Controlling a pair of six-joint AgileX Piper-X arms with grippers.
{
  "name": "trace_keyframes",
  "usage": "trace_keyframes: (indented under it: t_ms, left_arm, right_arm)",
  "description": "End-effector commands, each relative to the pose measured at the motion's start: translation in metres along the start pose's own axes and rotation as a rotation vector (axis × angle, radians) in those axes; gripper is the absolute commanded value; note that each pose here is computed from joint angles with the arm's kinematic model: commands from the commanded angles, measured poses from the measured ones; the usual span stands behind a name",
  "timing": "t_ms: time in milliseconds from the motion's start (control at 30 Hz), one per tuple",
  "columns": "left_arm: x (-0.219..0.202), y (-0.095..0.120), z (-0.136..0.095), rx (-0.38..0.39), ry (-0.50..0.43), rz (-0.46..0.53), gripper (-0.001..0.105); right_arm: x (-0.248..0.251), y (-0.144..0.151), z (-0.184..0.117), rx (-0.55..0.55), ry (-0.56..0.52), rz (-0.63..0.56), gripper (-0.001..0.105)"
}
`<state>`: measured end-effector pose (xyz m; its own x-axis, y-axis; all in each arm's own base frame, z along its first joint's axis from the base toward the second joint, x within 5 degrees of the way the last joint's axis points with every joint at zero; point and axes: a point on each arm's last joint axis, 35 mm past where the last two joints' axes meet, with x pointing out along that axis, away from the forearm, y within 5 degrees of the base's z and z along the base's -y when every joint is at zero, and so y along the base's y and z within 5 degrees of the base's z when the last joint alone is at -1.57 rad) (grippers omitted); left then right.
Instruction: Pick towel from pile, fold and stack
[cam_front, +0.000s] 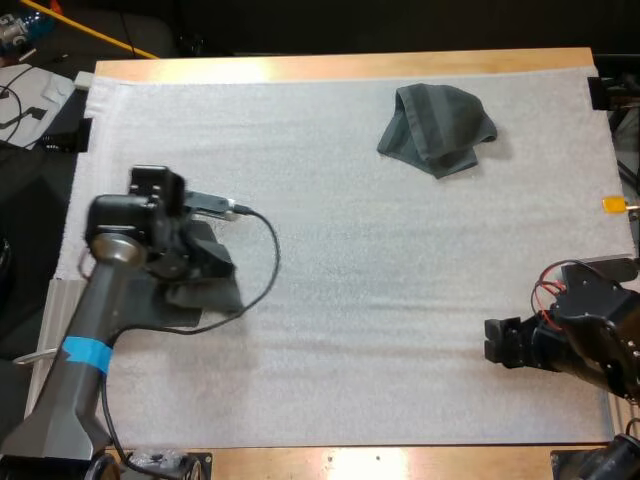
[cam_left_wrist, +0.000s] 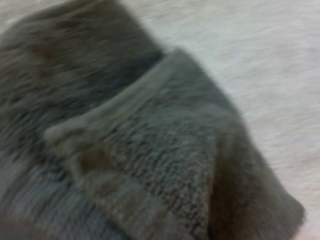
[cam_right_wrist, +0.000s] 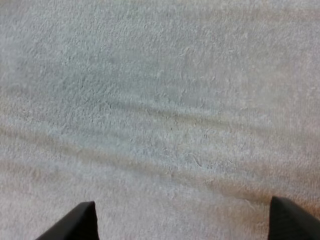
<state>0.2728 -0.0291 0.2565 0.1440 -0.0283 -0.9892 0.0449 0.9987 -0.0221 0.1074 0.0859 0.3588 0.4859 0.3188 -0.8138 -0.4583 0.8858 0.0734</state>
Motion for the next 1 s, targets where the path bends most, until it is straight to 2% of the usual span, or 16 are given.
trace_keyframes:
  t_ms: [0,167,267,400,767,867,967]
  left_arm:
    - [-0.011,0.021,-0.001,-0.031,-0.007,0.061,0.000]
    - [-0.016,0.044,0.001,-0.090,-0.011,0.082,0.000]
    - [-0.012,0.043,0.000,-0.087,-0.002,0.088,0.000]
    - [-0.010,0.054,-0.001,-0.120,0.017,0.120,0.000]
    - [-0.008,0.059,0.000,-0.117,0.021,0.232,0.002]
    - [-0.007,0.060,0.001,-0.120,0.020,0.249,0.017]
    - [-0.006,0.060,0.002,-0.120,0.018,0.279,0.046]
  right_arm:
    - [-0.002,0.000,0.000,-0.005,0.001,0.003,0.067]
    - [-0.002,0.000,0.000,-0.004,0.002,0.004,0.067]
    - [-0.002,0.000,-0.001,-0.001,-0.001,-0.003,0.067]
    - [-0.002,0.000,-0.001,0.005,0.005,0.005,0.067]
    - [-0.004,0.006,0.006,0.058,-0.032,0.164,0.067]
    - [-0.004,0.009,0.008,0.070,-0.040,0.216,0.067]
    - [-0.004,0.011,0.012,0.077,-0.055,0.273,0.067]
